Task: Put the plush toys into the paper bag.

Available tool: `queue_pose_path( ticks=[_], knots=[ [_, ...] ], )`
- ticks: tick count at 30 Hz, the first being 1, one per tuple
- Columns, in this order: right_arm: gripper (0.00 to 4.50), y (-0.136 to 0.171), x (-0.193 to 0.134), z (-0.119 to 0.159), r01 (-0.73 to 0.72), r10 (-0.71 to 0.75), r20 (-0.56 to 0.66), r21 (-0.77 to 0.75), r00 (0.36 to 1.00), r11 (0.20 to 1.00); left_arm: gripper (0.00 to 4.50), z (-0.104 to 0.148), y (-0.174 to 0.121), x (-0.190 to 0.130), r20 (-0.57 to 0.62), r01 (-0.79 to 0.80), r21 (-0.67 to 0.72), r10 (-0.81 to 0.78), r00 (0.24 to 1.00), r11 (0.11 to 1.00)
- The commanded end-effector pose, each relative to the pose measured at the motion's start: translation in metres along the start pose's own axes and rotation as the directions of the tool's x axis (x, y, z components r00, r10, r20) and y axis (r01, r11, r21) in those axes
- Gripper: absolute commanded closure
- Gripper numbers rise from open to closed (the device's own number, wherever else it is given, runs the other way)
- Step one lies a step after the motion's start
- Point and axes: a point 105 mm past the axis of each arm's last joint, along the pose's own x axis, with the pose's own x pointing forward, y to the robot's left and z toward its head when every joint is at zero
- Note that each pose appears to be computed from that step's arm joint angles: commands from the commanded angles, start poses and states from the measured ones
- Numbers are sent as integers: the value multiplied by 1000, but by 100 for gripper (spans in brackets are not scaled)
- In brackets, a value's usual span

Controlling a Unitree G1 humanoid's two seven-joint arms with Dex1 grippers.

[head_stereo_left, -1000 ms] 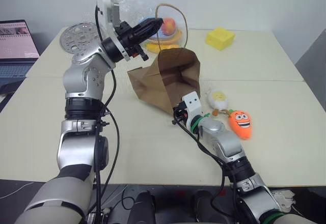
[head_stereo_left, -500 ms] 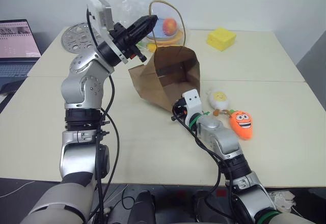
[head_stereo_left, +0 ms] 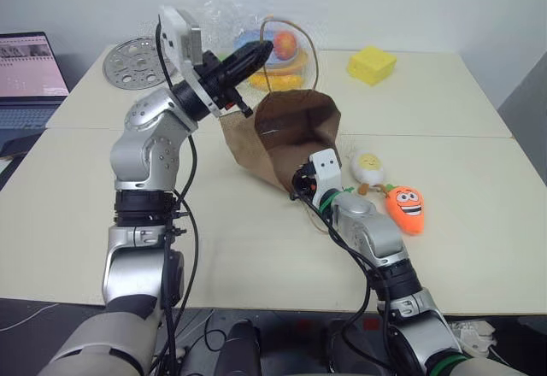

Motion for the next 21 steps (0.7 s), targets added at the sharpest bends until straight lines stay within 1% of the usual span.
queue_pose_path(
  ticks=[1,2,4,5,6,9,10,12,13,14,15,18,21],
  knots=[
    [411,5,-4,18,-26,29,59,-56,998,998,450,15,-5,4,38,18,55,-20,999,998],
    [389,5,-4,20,-25,29,64,-63,998,998,450,15,-5,4,41,15,48,-17,999,999],
    [321,10,-7,27,-65,67,92,-32,994,997,450,11,-7,4,28,25,65,-27,999,998],
    [286,14,-15,36,-90,95,111,-46,989,995,450,10,-9,4,21,30,69,-32,999,997],
    [255,16,-28,49,-118,127,140,-71,982,990,450,7,-9,4,12,35,75,-36,999,997],
    [142,19,-58,71,-158,179,179,-126,968,979,450,5,-11,3,2,40,79,-41,999,996],
    [106,14,-74,85,-152,177,211,-131,961,980,450,4,-11,3,2,40,77,-40,999,996],
    [35,8,-99,103,-138,172,249,-145,953,980,450,4,-11,2,-1,43,77,-43,999,996],
    [2,1,-111,111,-112,144,270,-132,952,985,450,4,-11,2,-1,43,75,-43,999,996],
    [2,-4,-119,115,-96,126,279,-122,952,988,450,4,-11,2,-2,44,74,-44,999,996],
    [2,-14,-130,121,-44,76,296,-116,952,992,450,3,-11,1,-6,47,76,-47,999,996],
    [2,-45,-158,126,144,-113,325,-72,939,987,450,2,-11,-1,-10,52,74,-51,999,996],
    [2,-69,-178,113,324,-283,286,-109,916,940,450,2,-13,-1,-15,70,71,-69,998,995]
  ],
)
